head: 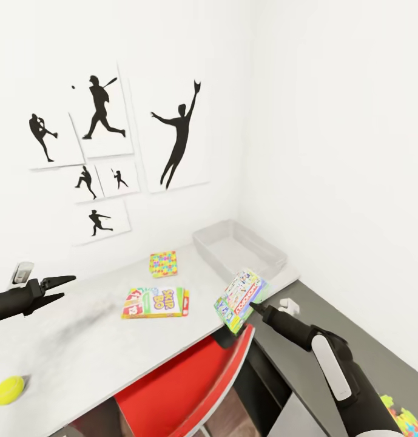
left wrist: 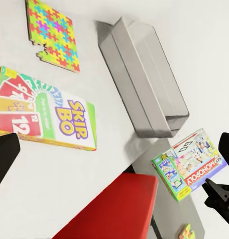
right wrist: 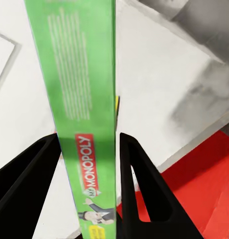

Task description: Put all the toys in the child's room - the three board games (two on the bed and one on the table), the two jigsaw puzzles on the table, and the tennis ball on the table - inside the toy box on the table in the child's room.

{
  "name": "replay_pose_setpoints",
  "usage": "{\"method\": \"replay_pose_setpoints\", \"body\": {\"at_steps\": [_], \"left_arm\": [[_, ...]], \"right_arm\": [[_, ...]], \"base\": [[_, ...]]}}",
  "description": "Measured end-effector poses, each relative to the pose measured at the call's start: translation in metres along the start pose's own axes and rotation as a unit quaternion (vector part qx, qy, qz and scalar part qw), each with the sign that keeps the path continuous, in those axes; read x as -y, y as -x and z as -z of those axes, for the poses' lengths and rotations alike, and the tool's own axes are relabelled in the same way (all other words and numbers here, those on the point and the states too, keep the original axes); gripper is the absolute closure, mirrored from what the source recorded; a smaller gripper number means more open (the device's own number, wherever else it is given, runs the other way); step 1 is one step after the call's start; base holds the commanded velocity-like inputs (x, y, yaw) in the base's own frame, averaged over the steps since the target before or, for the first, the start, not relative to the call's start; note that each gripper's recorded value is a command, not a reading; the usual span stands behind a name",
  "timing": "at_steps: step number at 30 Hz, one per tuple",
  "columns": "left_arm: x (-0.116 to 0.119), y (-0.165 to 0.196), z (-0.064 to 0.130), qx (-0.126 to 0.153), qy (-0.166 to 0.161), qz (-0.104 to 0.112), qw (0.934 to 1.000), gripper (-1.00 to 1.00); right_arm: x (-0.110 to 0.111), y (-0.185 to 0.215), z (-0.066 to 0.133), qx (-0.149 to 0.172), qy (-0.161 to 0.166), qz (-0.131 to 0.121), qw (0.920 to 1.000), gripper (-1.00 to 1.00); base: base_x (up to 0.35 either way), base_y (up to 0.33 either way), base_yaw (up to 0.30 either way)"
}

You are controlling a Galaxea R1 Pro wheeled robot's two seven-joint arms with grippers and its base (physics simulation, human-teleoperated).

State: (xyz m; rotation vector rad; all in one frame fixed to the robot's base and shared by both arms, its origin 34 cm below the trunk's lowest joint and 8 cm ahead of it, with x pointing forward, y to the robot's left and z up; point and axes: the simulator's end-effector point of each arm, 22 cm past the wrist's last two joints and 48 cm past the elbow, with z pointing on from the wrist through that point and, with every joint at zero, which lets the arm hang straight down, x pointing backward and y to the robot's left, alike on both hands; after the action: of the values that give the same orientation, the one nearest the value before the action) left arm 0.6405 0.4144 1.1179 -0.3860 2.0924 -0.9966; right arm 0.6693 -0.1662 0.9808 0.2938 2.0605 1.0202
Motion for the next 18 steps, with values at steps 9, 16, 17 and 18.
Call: {"method": "replay_pose_setpoints", "body": {"at_steps": [9, 16, 17, 18], "left_arm": [[0.0, -0.0001, -0.0006, -0.001, -0.001, 0.0, 1.0, -1.0], [0.0009, 0.0, 0.0001, 0.001, -0.001, 0.0, 1.0, -1.0], [0.0012, 0.0001, 0.0003, 0.001, -0.001, 0.0, 1.0, -1.0], [0.0015, 0.0003, 0.0005, 0.001, -0.002, 0.0, 1.0, -1.0]], "right_arm": [[0.0019, -0.0024, -0.0013, -0.004, -0.005, 0.006, 1.0, 1.0], [-0.0017, -0.0035, -0.0013, -0.008, -0.004, 0.008, 0.9999, 1.0], [-0.0022, -0.0032, -0.0012, -0.008, -0.004, 0.009, 0.9999, 1.0], [-0.0023, -0.0031, -0.001, -0.008, -0.004, 0.009, 0.9999, 1.0]], "base": [[0.173, 0.0, 0.009], [0.163, 0.0, 0.157], [0.182, 0.0, 0.26], [0.173, 0.0, 0.264]]}}
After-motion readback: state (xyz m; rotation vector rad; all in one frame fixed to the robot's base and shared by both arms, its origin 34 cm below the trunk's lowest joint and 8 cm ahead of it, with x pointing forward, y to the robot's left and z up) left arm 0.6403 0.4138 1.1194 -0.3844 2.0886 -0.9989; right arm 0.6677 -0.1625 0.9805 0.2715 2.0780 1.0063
